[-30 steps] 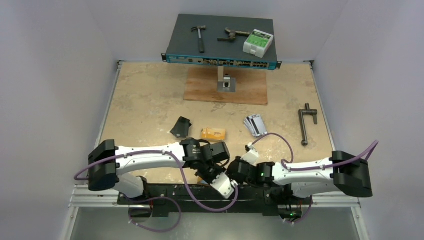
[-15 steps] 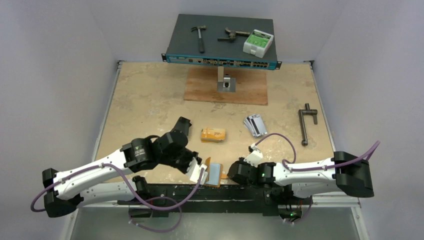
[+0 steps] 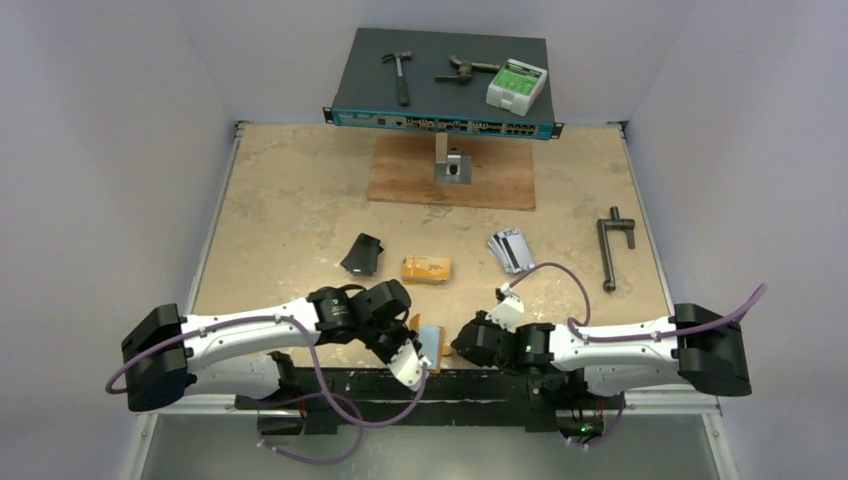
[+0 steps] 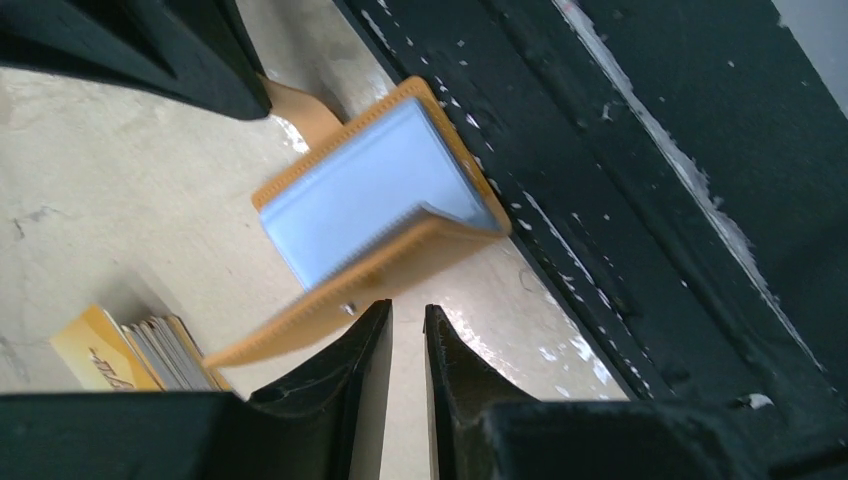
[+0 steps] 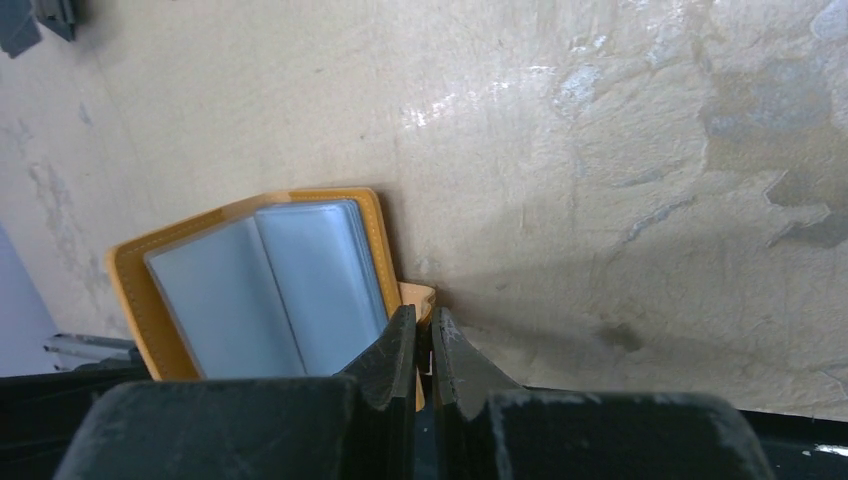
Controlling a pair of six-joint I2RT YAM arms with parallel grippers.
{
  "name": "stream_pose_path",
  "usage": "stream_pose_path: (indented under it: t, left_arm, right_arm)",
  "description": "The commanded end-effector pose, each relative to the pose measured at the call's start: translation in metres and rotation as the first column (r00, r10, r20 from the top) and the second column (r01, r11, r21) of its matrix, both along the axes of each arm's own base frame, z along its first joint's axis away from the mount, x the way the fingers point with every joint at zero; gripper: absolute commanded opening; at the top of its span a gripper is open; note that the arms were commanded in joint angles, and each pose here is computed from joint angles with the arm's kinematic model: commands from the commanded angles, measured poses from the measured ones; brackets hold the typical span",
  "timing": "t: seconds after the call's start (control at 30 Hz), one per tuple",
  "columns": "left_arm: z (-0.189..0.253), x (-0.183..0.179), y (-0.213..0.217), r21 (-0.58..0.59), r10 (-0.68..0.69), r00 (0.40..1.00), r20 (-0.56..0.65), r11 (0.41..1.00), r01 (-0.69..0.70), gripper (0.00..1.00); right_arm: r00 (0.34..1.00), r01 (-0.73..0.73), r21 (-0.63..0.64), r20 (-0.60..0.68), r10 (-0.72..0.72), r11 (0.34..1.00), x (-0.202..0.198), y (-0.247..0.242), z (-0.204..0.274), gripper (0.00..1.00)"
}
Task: Put the credit cards into the card holder
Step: Close the card holder at the center of the board.
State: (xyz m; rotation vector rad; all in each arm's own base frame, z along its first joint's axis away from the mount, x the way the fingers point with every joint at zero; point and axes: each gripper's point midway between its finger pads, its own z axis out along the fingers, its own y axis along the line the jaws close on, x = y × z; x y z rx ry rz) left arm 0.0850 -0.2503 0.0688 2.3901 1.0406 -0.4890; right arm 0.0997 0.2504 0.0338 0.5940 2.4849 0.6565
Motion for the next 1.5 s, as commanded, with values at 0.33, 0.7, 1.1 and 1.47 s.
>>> stream_pose_path:
  t: [0.33,0.7,1.1,1.47]
  left_arm:
    - [-0.012,-0.007,-0.052,-0.027,-0.075,0.997,-0.023,0.997,0.075,0.19]
    - [-0.038,0.005,-0.063,0.141,-0.047,0.999,-0.025,0.989,0.05,0.17]
    - [-0.035,0.008,-0.049,0.251,0.06,0.998,-0.036,0.967,-0.049,0.17]
    - [0.048,0.044,-0.063,0.125,0.33,0.943,0.037,0.935,-0.332,0.23]
  right_arm:
    - [0.997,0.039,0.16,0.052,-0.048,0.986,0.006,-0.006,0.01,0.23]
    - [0.995,0.087,0.102,0.034,-0.091,0.991,0.005,-0.031,-0.004,0.31]
    - [0.986,0.118,0.088,0.11,-0.128,0.989,0.019,-0.054,0.018,0.25]
    - [0.988,0.068,-0.017,0.141,-0.065,0.998,0.026,-0.044,0.074,0.71]
